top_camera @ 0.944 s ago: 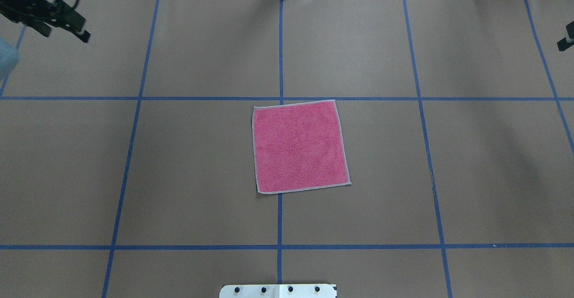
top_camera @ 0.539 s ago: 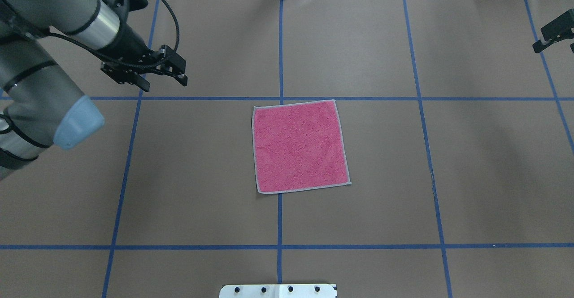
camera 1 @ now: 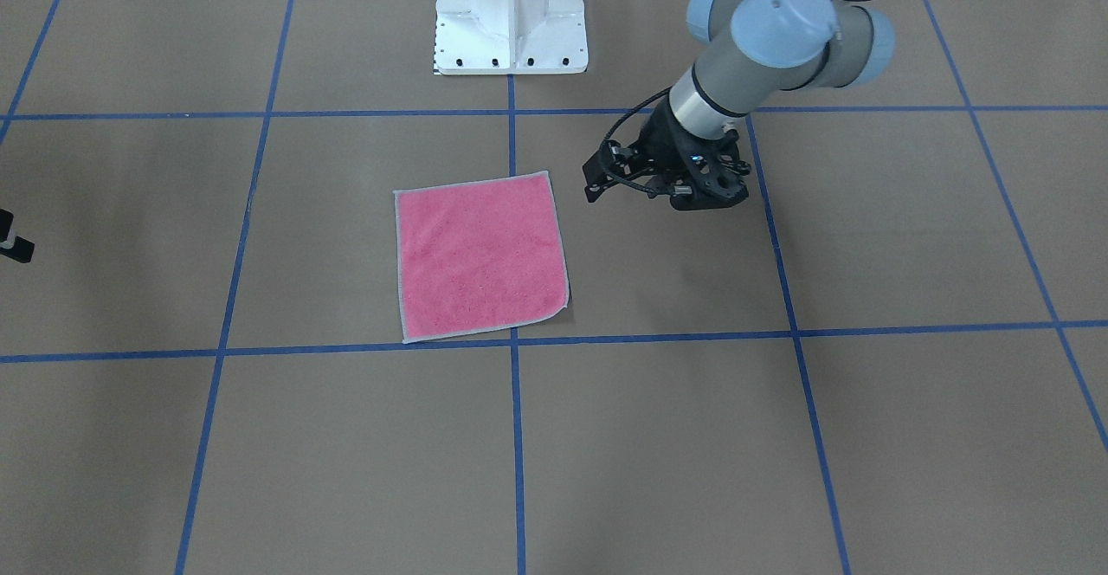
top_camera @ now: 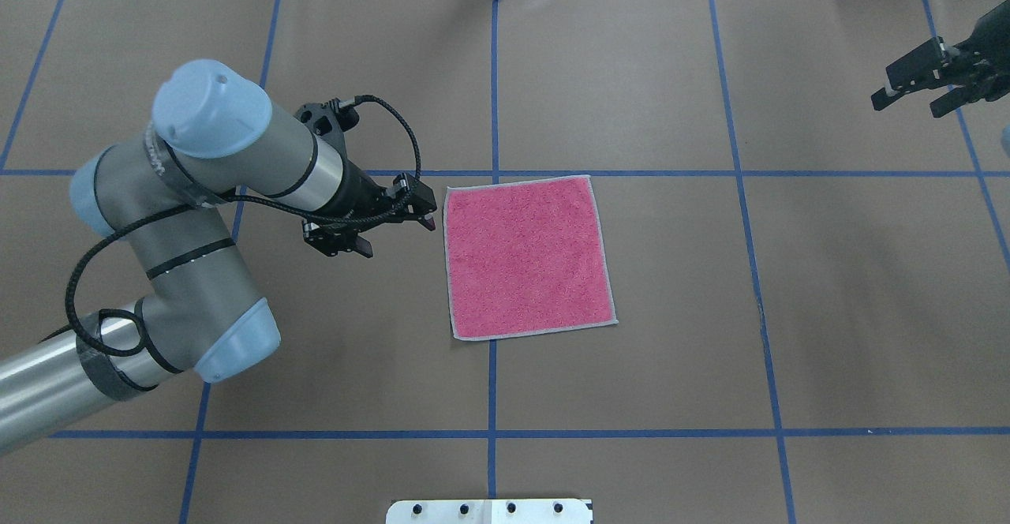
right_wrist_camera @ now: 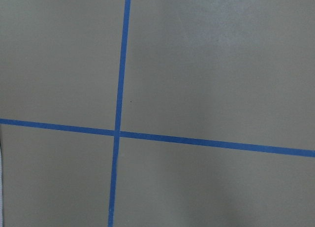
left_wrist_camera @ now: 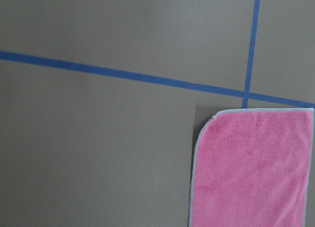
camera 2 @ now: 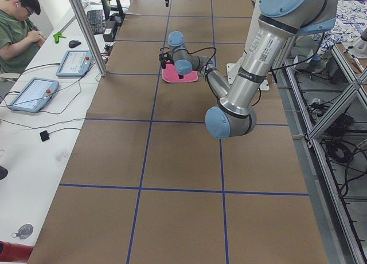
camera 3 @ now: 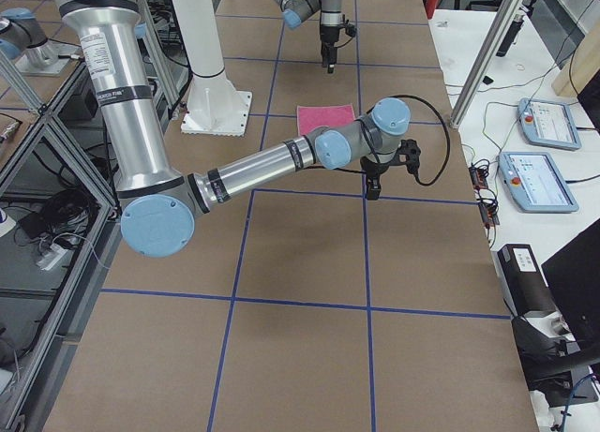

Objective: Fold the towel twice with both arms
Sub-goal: 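Move the left gripper down to the towel corner nearest it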

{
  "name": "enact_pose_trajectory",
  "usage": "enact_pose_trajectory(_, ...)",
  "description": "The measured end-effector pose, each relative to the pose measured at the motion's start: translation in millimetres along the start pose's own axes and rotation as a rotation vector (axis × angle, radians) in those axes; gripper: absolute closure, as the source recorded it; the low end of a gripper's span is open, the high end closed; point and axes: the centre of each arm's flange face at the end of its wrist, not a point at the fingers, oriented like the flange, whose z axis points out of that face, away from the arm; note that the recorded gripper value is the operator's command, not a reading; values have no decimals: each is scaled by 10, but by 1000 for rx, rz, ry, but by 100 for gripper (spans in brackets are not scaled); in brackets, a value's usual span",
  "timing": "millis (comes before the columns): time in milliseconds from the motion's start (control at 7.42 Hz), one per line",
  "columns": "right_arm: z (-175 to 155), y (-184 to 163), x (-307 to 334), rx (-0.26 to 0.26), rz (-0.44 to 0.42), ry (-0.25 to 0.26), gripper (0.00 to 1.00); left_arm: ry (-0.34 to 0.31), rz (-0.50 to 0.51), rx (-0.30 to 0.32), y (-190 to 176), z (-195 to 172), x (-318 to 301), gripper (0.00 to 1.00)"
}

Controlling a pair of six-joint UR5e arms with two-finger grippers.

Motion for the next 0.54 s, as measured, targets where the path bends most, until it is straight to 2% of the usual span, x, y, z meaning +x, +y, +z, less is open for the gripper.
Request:
enact_pose_trajectory(270, 325, 155, -459, 40, 84, -68, 1, -10, -35, -2, 330, 271, 58, 1)
enact_pose_trajectory(539, 507, 256, -671, 63, 114, -92, 1, -32, -35, 9, 541, 570, 110, 1)
